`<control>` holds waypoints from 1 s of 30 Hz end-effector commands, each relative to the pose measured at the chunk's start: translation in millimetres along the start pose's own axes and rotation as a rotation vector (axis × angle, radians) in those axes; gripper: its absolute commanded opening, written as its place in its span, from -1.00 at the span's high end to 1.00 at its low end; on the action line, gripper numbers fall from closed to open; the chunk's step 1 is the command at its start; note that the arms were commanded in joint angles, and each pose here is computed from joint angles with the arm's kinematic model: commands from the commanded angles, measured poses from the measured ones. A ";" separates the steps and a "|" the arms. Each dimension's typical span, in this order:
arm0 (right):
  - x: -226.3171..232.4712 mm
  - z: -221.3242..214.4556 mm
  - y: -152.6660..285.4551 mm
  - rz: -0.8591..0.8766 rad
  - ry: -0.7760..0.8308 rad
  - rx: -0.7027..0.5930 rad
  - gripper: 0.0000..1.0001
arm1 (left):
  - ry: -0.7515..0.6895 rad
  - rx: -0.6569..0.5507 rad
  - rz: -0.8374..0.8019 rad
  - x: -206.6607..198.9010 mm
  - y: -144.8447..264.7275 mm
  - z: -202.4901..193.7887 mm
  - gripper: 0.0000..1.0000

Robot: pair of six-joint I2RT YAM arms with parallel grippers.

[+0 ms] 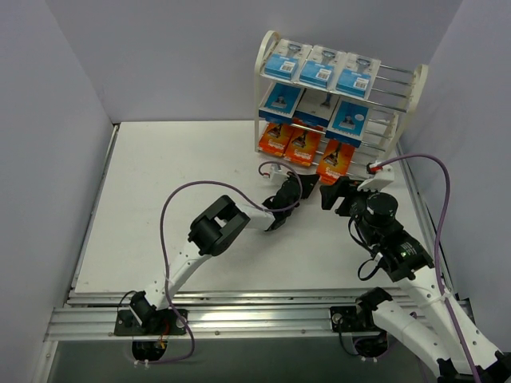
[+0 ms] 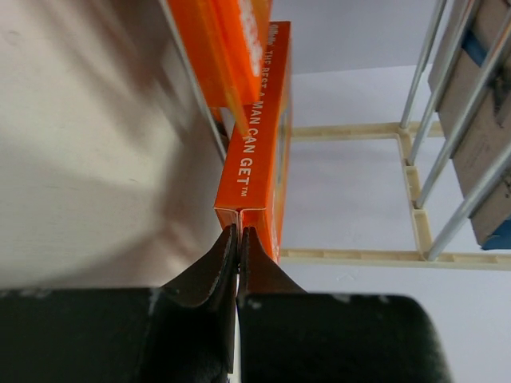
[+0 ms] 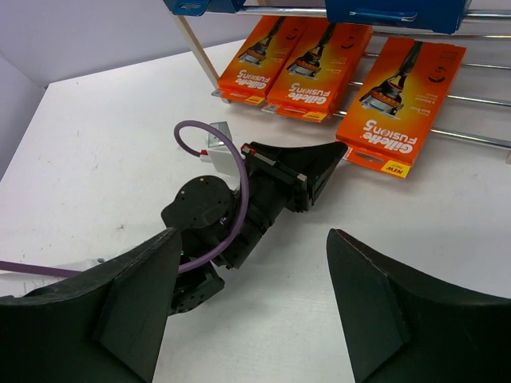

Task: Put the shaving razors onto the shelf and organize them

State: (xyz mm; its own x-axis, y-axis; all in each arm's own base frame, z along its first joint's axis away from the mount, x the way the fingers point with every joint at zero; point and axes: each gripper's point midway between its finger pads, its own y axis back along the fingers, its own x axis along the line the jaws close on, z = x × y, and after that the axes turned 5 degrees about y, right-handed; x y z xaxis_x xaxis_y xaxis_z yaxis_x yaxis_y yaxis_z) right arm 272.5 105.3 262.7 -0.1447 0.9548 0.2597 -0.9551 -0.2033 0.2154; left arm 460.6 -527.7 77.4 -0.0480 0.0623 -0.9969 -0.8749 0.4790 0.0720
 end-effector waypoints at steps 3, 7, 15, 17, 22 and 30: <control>2.7 8.5 -0.4 0.015 -0.015 -0.039 -0.39 | 0.042 -0.032 -0.048 -10.4 -8.2 0.2 0.95; 2.6 7.8 -0.5 0.014 -0.016 -0.037 -0.39 | 0.049 -0.038 -0.045 -5.2 -9.7 0.7 0.95; 2.1 6.5 -1.8 0.011 -0.015 -0.032 -0.40 | 0.076 -0.047 -0.060 -3.7 -11.8 2.5 0.95; 2.1 6.5 -1.8 0.011 -0.013 -0.032 -0.40 | 0.078 -0.048 -0.064 -4.9 -12.1 2.6 0.95; 1.9 5.8 -2.0 0.010 -0.013 -0.031 -0.40 | 0.073 -0.054 -0.069 -7.3 -16.2 4.8 0.95; 1.2 4.5 -2.8 0.007 -0.012 -0.027 -0.41 | 0.062 -0.064 -0.071 -8.7 -22.6 9.3 0.95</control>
State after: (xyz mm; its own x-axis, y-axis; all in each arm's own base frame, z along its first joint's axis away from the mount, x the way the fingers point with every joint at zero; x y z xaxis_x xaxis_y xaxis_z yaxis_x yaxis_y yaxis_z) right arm 272.5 105.9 262.3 -0.1443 0.9530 0.2664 -0.9548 -0.2048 0.2155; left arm 473.1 -533.7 71.8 -0.0450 -0.0027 -0.9990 -0.8897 0.4549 0.0388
